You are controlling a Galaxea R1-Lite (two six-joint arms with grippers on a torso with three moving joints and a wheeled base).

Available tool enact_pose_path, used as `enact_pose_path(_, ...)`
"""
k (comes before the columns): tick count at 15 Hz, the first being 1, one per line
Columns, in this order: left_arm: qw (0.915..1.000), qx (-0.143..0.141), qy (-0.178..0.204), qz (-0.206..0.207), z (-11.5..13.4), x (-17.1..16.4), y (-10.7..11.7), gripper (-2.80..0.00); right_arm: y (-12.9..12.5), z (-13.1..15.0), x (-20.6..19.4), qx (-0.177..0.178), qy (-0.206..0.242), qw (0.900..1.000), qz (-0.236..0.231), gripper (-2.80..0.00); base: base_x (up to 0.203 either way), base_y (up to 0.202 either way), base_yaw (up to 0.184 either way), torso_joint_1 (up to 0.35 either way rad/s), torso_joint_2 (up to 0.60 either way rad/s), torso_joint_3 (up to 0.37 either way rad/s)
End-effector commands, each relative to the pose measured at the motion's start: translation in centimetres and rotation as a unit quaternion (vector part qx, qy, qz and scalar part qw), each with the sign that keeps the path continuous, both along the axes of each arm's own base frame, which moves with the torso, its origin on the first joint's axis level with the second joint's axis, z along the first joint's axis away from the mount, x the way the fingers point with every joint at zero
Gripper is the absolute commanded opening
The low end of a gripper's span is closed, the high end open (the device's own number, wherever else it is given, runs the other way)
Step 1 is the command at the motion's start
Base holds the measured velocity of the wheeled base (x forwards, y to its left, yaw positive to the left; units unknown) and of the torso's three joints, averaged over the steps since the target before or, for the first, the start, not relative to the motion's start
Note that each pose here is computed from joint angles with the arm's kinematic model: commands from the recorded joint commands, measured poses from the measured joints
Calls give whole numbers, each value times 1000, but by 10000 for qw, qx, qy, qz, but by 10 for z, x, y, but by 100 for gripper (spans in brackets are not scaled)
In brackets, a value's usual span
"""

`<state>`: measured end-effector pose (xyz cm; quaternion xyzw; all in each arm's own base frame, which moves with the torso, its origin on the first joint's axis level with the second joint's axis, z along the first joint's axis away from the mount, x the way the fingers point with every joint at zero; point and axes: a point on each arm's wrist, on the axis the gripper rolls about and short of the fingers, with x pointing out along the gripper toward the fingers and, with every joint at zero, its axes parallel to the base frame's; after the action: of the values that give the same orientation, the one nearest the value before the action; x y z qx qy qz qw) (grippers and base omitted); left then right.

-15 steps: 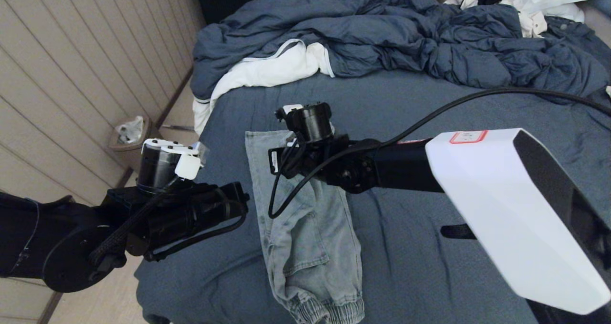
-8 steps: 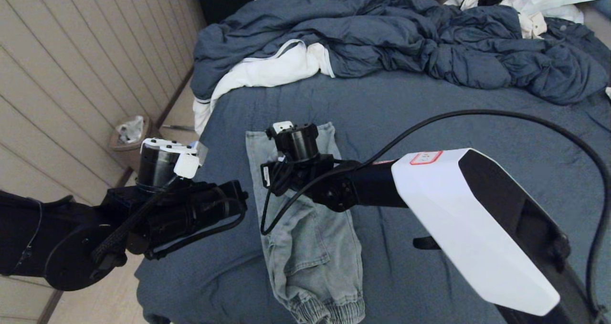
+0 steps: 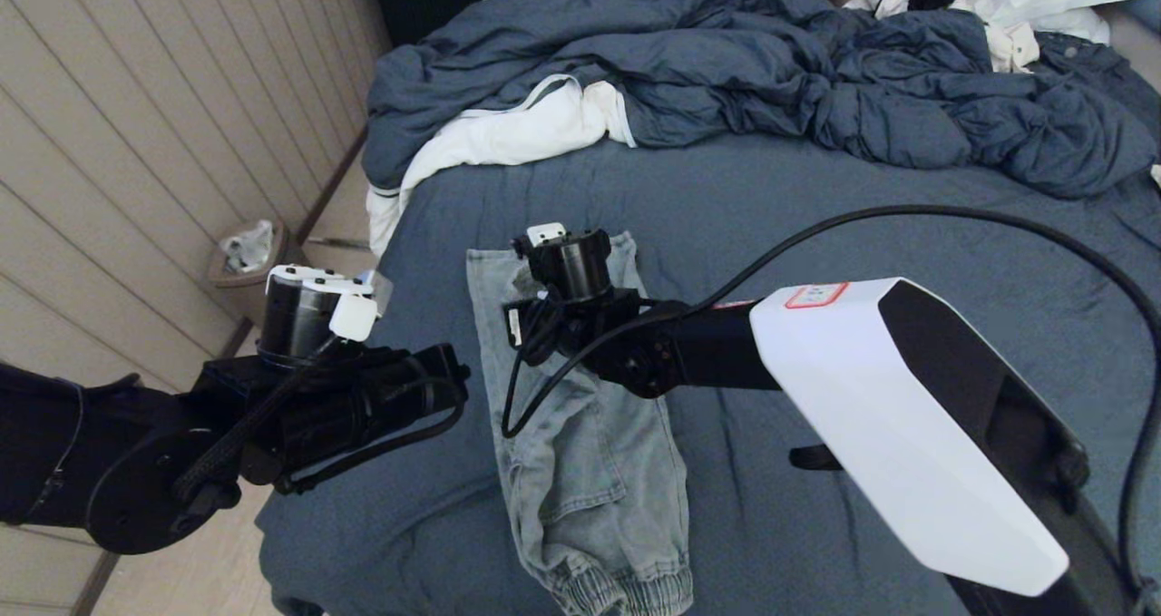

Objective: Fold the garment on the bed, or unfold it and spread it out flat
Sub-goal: Fold the blue shorts

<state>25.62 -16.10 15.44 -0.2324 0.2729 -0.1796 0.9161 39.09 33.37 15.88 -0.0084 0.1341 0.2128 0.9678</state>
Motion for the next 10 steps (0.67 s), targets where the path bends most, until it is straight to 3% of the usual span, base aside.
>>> enact_pose_path(1,10000,-30,-12,22,1,0,0,-280,-3,18,-5,126,-139,9998,-10,0,0,0,0,0,0,0)
enact_pose_path(7,9994,-208,-203,180,9,3,7,-280,-25,71,-18,475,-450,9978,-145,0,0,0,0,0,0,0)
enact_pose_path(10,9994,-224,-211,179,10,1,9,-280,-53,79,-17,717,105,9960,-529,0,0,0,0,0,0,0)
